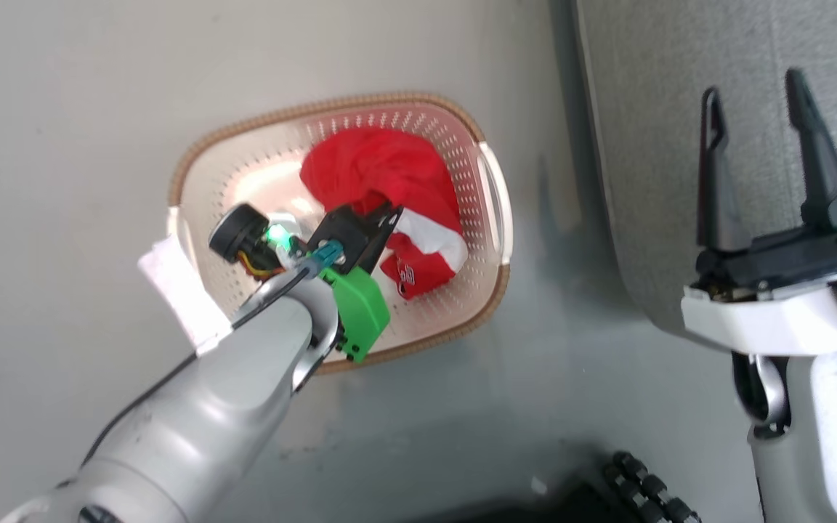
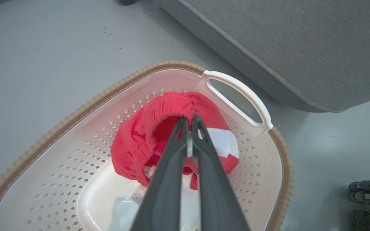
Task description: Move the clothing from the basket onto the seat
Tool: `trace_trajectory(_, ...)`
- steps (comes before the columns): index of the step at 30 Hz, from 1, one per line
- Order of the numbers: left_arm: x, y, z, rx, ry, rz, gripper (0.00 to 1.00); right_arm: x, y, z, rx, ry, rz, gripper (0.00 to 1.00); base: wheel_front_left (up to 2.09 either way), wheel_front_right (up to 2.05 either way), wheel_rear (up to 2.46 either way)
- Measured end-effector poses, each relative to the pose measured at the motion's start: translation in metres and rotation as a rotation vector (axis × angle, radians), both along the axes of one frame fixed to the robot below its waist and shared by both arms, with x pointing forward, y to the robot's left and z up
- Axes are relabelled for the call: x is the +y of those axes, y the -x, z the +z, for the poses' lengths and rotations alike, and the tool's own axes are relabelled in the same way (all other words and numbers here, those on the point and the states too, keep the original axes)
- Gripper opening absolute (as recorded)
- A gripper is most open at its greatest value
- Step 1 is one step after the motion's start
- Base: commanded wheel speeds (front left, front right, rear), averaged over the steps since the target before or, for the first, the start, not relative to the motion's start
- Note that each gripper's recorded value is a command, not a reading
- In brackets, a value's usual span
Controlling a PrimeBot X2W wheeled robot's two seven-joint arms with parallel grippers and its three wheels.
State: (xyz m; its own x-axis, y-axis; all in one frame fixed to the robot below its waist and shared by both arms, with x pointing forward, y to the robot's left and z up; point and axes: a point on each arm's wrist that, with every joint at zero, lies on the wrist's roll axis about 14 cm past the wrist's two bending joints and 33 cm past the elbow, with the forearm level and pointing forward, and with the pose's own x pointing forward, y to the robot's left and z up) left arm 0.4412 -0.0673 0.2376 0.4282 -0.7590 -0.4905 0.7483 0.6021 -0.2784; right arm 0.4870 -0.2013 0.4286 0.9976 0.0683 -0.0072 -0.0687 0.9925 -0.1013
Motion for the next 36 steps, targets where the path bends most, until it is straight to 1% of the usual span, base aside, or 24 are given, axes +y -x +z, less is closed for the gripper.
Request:
trace_trajectory(6, 0.026, 0.001, 0.050, -0.071, 0.030, 0.146, 0.00, 0.014, 0.027, 0.016, 0.013, -0.038, 0.032, 1.00, 0.00, 0.00, 0.00)
trace_trajectory(9, 0.038, 0.004, 0.077, -0.121, 0.045, 0.211, 0.00, 0.016, 0.042, 0.026, 0.007, -0.056, 0.031, 1.00, 0.00, 0.00, 0.00)
trace_trajectory(13, 0.050, 0.015, 0.113, -0.191, 0.073, 0.272, 0.00, 0.023, 0.064, 0.040, -0.004, -0.081, 0.038, 1.00, 0.00, 0.00, 0.00)
trace_trajectory(20, 0.066, 0.034, 0.172, -0.343, 0.098, 0.320, 0.00, 0.038, 0.101, 0.062, -0.038, -0.113, 0.068, 1.00, 0.00, 0.00, 0.00)
trace_trajectory(27, 0.074, 0.048, 0.233, -0.505, 0.152, 0.354, 0.00, 0.044, 0.131, 0.085, -0.098, -0.126, 0.086, 1.00, 0.00, 0.00, 0.00)
trace_trajectory(32, 0.074, 0.058, 0.272, -0.611, 0.193, 0.354, 0.00, 0.052, 0.145, 0.098, -0.139, -0.134, 0.108, 1.00, 0.00, 0.00, 0.00)
trace_trajectory(36, 0.067, 0.067, 0.303, -0.687, 0.246, 0.337, 0.00, 0.063, 0.153, 0.107, -0.166, -0.147, 0.140, 1.00, 0.00, 0.00, 0.00)
